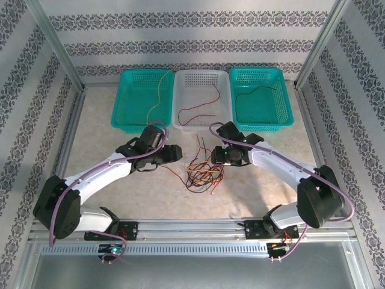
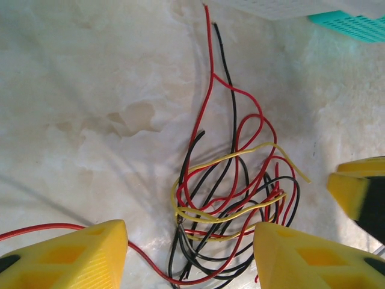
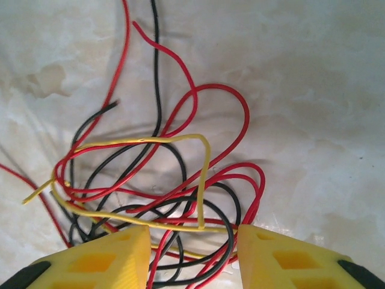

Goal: Untangle the cables

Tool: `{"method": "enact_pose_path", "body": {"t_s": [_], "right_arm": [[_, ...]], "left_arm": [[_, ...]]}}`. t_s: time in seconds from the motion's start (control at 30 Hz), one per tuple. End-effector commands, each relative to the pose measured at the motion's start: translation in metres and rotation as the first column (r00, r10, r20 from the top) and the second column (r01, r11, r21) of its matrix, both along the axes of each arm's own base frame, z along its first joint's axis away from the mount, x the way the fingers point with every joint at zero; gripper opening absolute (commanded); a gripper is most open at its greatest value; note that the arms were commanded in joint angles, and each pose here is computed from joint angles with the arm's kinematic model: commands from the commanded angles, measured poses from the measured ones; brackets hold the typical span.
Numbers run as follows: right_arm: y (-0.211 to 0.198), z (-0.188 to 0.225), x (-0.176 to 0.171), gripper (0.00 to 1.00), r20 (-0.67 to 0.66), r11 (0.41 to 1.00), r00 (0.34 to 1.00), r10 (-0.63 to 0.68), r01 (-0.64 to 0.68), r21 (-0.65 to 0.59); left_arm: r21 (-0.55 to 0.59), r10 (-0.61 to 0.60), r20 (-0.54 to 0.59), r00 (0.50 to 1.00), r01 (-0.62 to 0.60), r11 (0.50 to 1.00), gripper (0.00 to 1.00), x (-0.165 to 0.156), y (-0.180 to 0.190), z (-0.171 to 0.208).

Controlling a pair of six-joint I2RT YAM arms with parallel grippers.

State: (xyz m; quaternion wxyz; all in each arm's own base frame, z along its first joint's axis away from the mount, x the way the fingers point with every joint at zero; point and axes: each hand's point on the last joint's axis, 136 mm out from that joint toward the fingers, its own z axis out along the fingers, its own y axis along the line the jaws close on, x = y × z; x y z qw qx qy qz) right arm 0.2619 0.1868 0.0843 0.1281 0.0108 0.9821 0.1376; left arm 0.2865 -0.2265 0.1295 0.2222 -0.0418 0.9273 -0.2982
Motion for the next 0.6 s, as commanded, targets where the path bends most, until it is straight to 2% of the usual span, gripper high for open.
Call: {"method": "enact_pose_path", "body": {"t_s": [0.0, 0.17, 0.4, 0.47, 0.57], "right_arm": [[0.007, -0.011, 0.002, 0.40, -0.028, 1.000, 1.000, 0.010, -0.010, 0.000], [0.010, -0.017, 0.011, 0.34, -0.021, 1.000, 1.000, 0.004, -0.004, -0.008], [0.014, -0.022, 0.013, 0.09, -0.028, 1.000, 0.999, 0.017, -0.017, -0.001], [0.017, -0.015, 0.013, 0.01, -0.013, 0.999, 1.000, 0.028, -0.028, 0.017], [0.031, 0.015, 0.013, 0.00, 0.056, 0.994, 0.996, 0.072, -0.076, 0.077]], "left_arm": [[-0.012, 0.000, 0.049, 0.999, 0.000, 1.000, 0.57, 0.006, 0.002, 0.022], [-0.008, 0.000, 0.068, 0.998, 0.000, 1.000, 0.57, 0.007, 0.003, 0.030], [-0.008, -0.005, 0.087, 0.996, 0.006, 1.000, 0.57, 0.010, 0.002, 0.037], [-0.006, -0.013, 0.101, 0.995, 0.014, 1.000, 0.58, 0.012, 0.001, 0.041], [-0.007, -0.037, 0.133, 0.990, 0.039, 0.999, 0.61, 0.014, -0.002, 0.050]]}}
